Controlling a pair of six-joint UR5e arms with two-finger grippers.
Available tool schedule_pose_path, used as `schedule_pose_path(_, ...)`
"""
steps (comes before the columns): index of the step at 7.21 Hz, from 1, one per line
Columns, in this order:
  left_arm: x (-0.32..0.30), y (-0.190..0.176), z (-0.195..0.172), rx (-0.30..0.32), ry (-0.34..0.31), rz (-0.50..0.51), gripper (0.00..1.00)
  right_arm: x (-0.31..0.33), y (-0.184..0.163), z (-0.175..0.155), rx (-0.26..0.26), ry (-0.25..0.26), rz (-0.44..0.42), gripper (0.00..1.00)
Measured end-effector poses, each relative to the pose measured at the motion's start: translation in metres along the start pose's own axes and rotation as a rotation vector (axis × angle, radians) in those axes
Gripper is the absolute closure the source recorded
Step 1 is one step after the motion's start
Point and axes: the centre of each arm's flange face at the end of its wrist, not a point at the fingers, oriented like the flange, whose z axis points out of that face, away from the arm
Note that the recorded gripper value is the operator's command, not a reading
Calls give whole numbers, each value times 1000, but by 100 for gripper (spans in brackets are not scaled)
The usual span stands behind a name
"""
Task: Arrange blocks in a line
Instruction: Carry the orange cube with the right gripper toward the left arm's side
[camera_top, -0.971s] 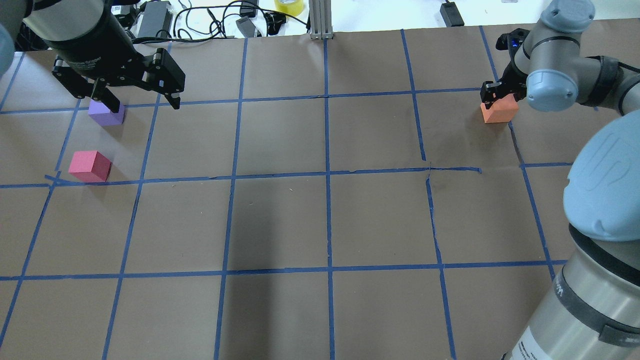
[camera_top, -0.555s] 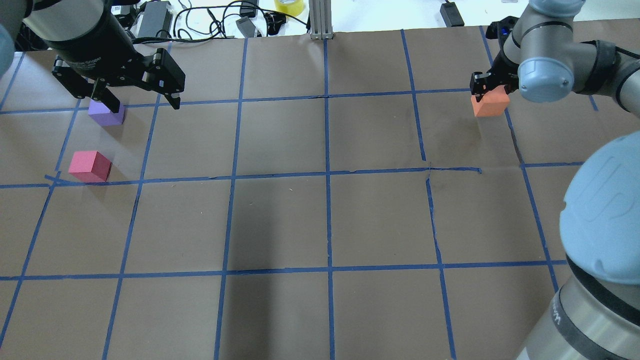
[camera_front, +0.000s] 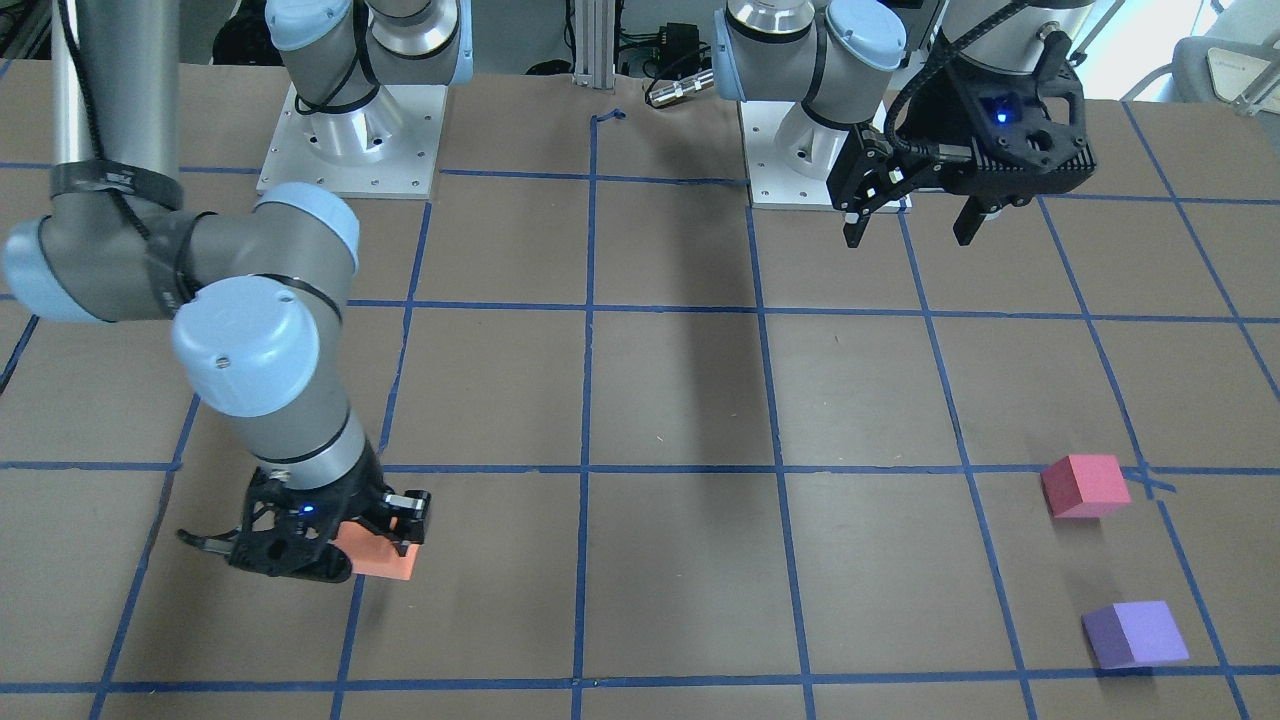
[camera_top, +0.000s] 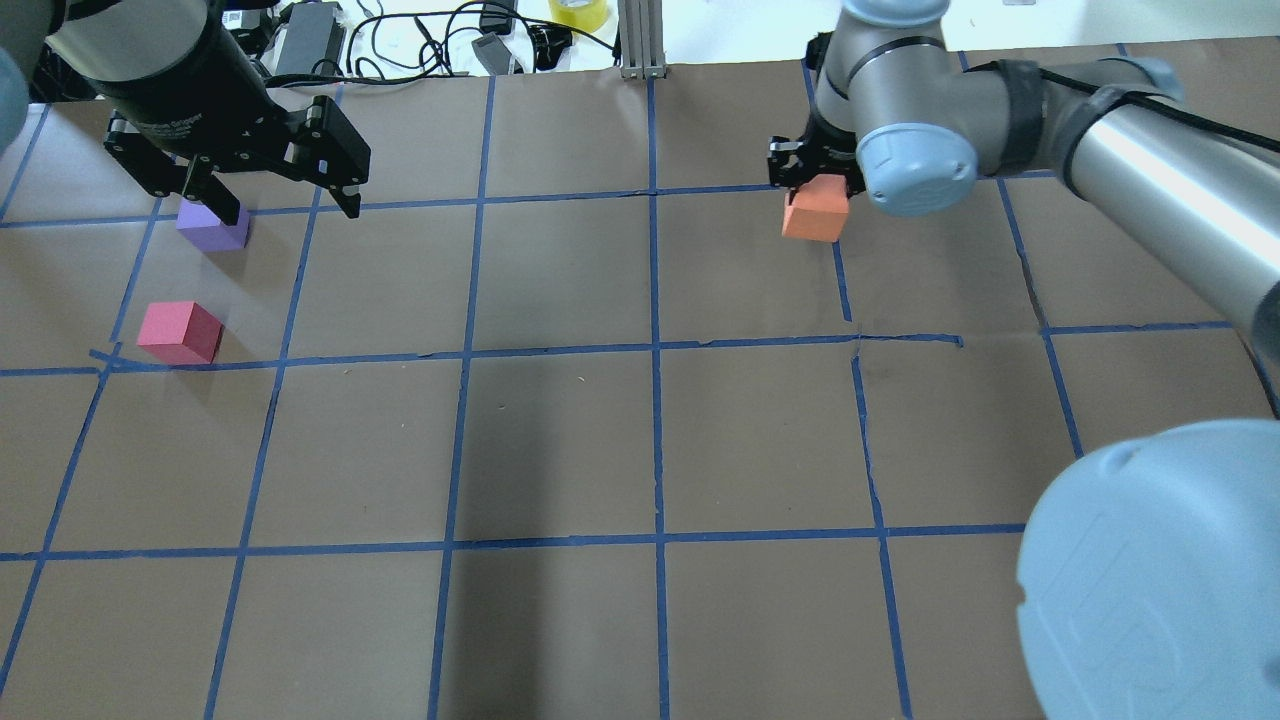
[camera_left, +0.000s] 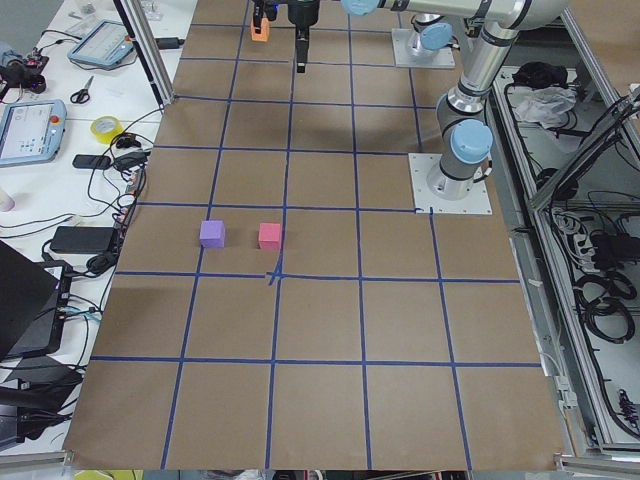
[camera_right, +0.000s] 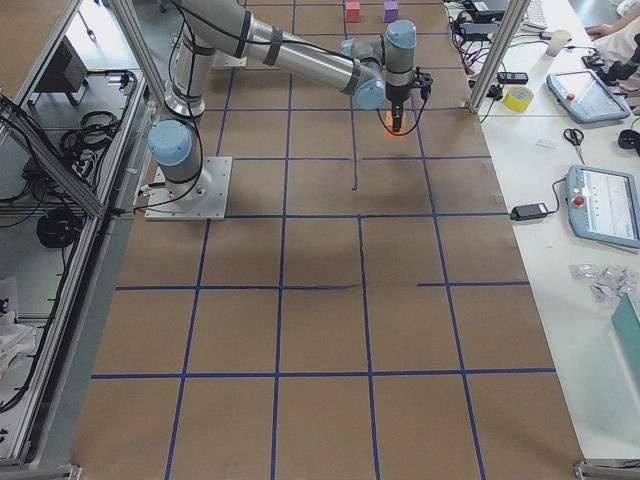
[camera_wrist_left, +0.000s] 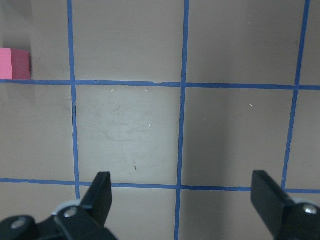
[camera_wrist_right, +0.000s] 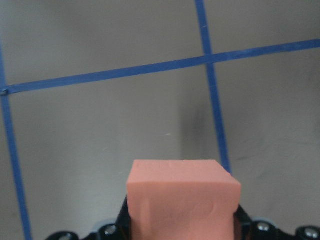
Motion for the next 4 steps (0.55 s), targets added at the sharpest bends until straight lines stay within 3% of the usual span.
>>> schedule_pose_path(2,0,0,1,-2,0,0,0,-85,25,16,-14,-20,27,93)
schedule_pose_path(4,0,0,1,-1,0,0,0,-131,36,26,-17,-33,40,93)
